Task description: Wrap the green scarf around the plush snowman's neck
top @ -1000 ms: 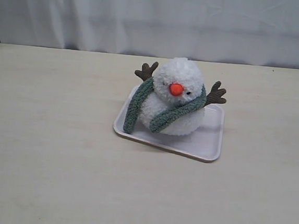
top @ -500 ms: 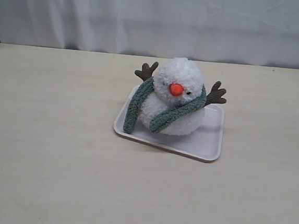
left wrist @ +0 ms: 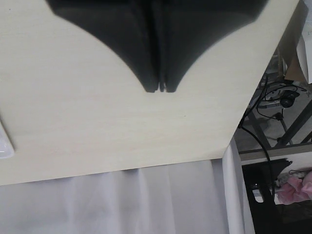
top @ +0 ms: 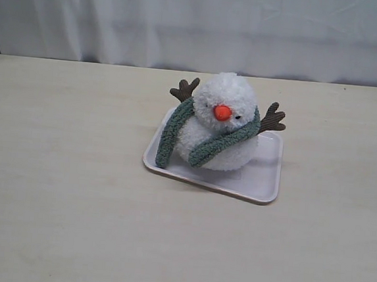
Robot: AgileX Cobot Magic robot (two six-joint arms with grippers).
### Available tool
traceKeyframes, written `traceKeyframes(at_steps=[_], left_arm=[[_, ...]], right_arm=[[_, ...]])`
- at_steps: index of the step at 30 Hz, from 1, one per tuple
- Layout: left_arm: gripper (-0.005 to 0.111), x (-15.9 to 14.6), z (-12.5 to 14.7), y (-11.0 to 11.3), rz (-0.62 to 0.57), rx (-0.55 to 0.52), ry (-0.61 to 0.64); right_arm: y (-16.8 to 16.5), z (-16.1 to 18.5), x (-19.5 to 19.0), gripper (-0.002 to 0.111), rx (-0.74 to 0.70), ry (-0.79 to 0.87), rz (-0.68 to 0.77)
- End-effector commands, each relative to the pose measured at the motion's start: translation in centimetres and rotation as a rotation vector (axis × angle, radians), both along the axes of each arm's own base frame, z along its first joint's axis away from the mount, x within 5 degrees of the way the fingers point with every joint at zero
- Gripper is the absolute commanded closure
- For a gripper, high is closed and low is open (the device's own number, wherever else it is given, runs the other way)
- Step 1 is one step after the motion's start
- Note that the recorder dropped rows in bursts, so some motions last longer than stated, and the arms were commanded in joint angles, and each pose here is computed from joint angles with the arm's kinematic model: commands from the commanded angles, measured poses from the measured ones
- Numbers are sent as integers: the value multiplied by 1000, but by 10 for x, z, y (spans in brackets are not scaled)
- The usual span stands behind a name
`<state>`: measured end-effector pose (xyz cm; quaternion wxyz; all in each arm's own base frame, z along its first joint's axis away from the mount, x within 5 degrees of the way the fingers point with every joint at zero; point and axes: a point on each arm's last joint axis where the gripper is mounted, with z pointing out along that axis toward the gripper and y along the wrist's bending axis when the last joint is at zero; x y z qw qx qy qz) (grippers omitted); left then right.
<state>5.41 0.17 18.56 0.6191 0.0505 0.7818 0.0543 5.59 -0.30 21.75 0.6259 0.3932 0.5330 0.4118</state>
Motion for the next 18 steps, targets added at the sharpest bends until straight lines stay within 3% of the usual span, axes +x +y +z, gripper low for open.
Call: traceKeyframes(at_steps=[1,14,18], left_arm=[[107,0,0,0,-6,-1,-8],[107,0,0,0,-6,-1,-8],[107,0,0,0,-6,-1,-8]], right_arm=[[0,-2,0,104,-7,8,-3],[0,-4,0,104,-6,29,-3],[0,-14,0,104,0,146,-3]])
